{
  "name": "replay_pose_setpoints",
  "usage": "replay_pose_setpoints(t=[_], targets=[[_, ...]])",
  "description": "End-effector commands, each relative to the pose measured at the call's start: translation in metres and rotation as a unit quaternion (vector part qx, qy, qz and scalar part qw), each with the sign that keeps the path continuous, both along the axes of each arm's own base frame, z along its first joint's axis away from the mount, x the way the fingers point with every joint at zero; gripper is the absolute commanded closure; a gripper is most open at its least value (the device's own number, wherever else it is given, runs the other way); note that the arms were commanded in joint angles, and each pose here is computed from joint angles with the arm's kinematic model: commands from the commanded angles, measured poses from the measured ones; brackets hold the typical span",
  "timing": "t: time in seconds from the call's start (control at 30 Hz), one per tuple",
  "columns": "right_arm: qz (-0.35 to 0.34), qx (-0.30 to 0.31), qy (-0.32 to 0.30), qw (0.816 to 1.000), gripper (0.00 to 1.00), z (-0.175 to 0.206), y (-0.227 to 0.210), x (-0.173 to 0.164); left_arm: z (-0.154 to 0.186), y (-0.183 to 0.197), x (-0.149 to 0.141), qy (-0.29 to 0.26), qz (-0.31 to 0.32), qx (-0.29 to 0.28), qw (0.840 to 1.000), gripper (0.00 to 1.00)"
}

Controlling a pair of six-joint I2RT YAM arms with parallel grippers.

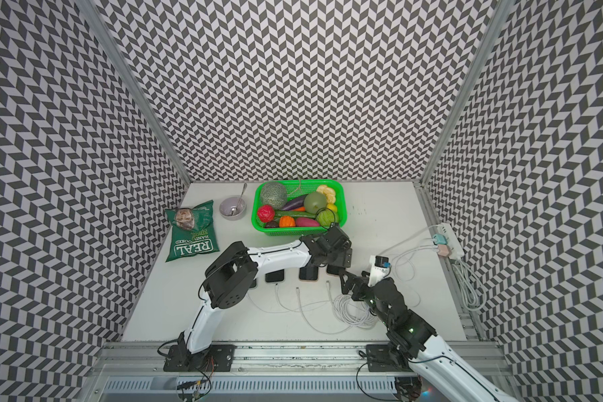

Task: Unplug the charging cable from the phone
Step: Place the phone at the center of the board, then reset both arms

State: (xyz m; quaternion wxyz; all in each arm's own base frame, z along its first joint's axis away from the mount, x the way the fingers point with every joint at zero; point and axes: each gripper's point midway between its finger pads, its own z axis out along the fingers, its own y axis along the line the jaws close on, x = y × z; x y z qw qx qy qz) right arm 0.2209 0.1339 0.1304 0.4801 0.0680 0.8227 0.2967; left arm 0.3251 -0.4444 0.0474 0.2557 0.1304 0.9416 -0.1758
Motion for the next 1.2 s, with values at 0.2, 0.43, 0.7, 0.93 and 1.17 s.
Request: replay_pose_setpoints(t=[0.2, 0.43, 0.7, 0.93, 1.17], targets=[[-0.046, -0.023, -0.028, 0.998, 0.00, 0.033, -0.009, 0.019, 0.111, 0.013, -0.006, -0.107, -0.009, -0.109, 0.988, 0.00], [-0.102, -0.060, -0.046, 0.992, 0.00, 0.040, -0.025, 0.035, 0.156, 0.068, -0.011, -0.182, 0.021, -0.113, 0.977, 0.00], [-0.177, -0.109, -0.099, 0.973, 0.00, 0.055, -0.052, 0.053, 0.207, 0.181, 0.004, -0.279, 0.130, -0.116, 0.944, 0.00], [-0.266, -0.158, -0.151, 0.939, 0.00, 0.067, -0.098, 0.073, 0.222, 0.282, 0.028, -0.332, 0.241, -0.065, 0.910, 0.00], [-0.311, -0.210, -0.173, 0.911, 0.00, 0.065, -0.130, 0.086, 0.212, 0.361, 0.053, -0.352, 0.313, -0.003, 0.882, 0.00]])
